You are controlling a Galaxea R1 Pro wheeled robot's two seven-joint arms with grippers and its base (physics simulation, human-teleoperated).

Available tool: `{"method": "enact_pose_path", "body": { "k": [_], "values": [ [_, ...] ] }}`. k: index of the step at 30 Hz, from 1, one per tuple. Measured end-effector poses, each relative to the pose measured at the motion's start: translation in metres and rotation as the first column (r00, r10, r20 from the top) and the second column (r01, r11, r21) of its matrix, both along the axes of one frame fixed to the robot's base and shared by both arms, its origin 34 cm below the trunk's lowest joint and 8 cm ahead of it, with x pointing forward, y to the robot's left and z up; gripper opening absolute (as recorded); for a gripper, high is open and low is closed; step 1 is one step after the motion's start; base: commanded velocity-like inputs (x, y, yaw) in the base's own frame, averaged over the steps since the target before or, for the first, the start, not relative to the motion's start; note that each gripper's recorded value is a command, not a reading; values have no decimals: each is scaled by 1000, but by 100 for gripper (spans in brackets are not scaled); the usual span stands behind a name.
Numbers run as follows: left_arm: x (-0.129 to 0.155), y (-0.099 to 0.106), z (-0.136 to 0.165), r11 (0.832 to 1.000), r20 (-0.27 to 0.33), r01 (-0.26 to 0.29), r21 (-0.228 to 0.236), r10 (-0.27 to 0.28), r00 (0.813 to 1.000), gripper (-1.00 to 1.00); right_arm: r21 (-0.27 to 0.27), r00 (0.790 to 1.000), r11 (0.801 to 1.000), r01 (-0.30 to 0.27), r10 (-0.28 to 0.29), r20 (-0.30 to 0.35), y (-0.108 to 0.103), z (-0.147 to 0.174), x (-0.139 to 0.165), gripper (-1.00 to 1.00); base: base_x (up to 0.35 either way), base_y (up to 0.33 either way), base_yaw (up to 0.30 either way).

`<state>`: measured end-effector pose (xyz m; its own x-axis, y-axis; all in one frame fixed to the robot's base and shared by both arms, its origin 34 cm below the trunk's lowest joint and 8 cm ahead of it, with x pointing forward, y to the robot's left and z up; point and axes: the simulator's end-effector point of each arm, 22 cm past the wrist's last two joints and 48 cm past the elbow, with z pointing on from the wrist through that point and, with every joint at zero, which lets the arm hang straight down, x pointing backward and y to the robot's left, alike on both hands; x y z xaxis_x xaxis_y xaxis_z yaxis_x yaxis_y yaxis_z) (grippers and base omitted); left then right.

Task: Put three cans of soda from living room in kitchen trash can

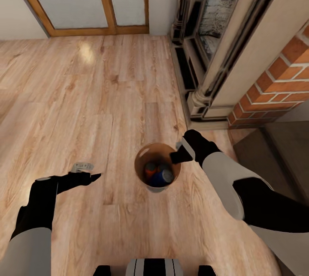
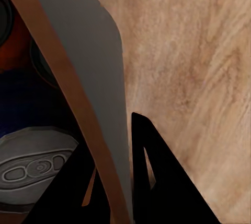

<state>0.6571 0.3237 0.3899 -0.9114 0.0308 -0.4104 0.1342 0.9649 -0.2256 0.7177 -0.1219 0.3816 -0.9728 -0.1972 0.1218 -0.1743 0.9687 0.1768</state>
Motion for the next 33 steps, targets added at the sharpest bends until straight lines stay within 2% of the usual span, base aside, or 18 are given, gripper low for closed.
{"method": "enact_pose_path", "body": {
  "k": [9, 15, 20, 25, 33],
  "values": [
    [-21, -2, -8, 1000, -16, -3, -12, 3, 1000, 100, 83, 989, 986, 141, -136, -58, 8, -2, -8, -100, 0, 89, 0],
    [-24, -4, -12, 1000, -16, -1, -16, 0, 1000, 100, 67, 988, 988, 139, -135, -73, 2, -11, -19, -100, 0, 5, 0],
    [-26, -8, -24, 1000, -15, 3, -21, -3, 1000, 100, 75, 985, 985, 154, -148, -85, 2, -23, -26, -100, 0, 0, 0],
    [-29, -9, -35, 1000, -15, 3, -24, -3, 1000, 100, 46, 988, 990, 137, -133, -82, -8, -38, -31, -100, 0, 0, 0],
    [-37, -11, -48, 1000, -23, 5, -27, -5, 1000, 100, 46, 987, 989, 141, -137, -86, -9, -50, -36, -100, 0, 0, 0]
  ]
}}
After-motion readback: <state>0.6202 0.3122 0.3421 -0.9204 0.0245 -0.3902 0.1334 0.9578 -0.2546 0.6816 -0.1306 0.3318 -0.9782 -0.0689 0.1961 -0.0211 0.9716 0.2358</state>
